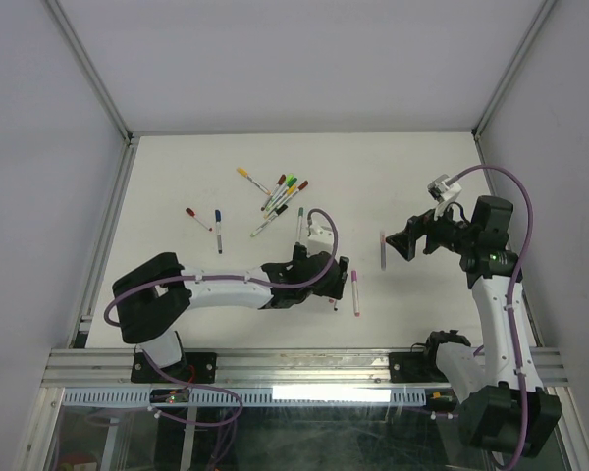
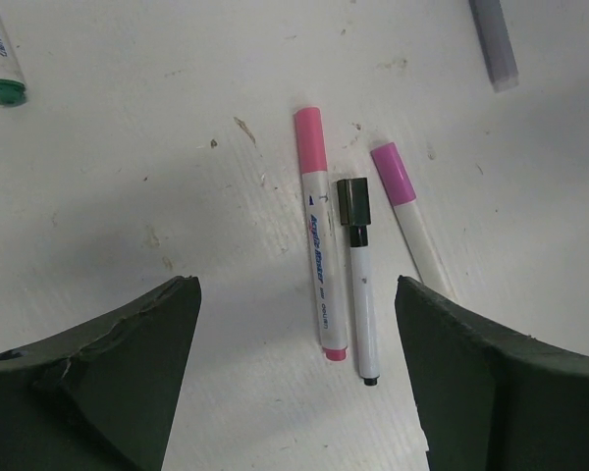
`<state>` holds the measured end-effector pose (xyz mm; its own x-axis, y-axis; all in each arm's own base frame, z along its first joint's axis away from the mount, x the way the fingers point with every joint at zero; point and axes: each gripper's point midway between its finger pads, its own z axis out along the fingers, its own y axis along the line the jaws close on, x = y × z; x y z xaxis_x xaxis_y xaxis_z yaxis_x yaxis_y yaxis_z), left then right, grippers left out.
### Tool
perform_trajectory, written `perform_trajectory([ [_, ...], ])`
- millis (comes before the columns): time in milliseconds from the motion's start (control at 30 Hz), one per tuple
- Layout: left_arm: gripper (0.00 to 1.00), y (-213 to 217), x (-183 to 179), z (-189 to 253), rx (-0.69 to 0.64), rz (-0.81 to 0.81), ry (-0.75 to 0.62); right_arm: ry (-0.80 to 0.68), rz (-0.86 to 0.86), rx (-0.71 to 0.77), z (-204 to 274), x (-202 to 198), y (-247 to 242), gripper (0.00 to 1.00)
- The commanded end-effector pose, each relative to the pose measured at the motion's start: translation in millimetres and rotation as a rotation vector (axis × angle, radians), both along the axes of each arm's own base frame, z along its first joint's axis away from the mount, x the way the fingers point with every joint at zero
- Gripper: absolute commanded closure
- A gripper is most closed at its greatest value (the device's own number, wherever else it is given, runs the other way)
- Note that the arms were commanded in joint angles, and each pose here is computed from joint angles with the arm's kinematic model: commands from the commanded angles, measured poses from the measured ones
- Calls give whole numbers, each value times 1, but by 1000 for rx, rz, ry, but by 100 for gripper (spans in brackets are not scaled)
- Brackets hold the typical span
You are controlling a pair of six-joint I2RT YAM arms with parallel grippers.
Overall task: Open the pen caps
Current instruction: Pick up the pen from the center of the board.
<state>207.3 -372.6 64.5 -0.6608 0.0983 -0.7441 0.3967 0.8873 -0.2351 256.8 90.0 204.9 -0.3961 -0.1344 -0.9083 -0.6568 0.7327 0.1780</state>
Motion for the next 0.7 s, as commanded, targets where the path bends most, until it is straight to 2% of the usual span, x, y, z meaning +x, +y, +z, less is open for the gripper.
perform_trajectory([
  [0, 18, -15, 10, 18, -26, 23, -39, -89, 8, -16, 23, 4, 1, 0],
  [400, 21, -27, 17, 3, 40, 20, -23, -96, 13, -14, 24, 3, 2, 0],
  [500, 28, -26, 16, -4, 65, 23, -7, -96, 15, -15, 24, 2, 3, 0],
  [600, 40, -24, 15, -6, 70, 28, -1, -95, 18, -14, 23, 2, 4, 0],
  [667, 41, -24, 14, -7, 70, 25, 4, -92, 18, -14, 23, 2, 4, 0],
])
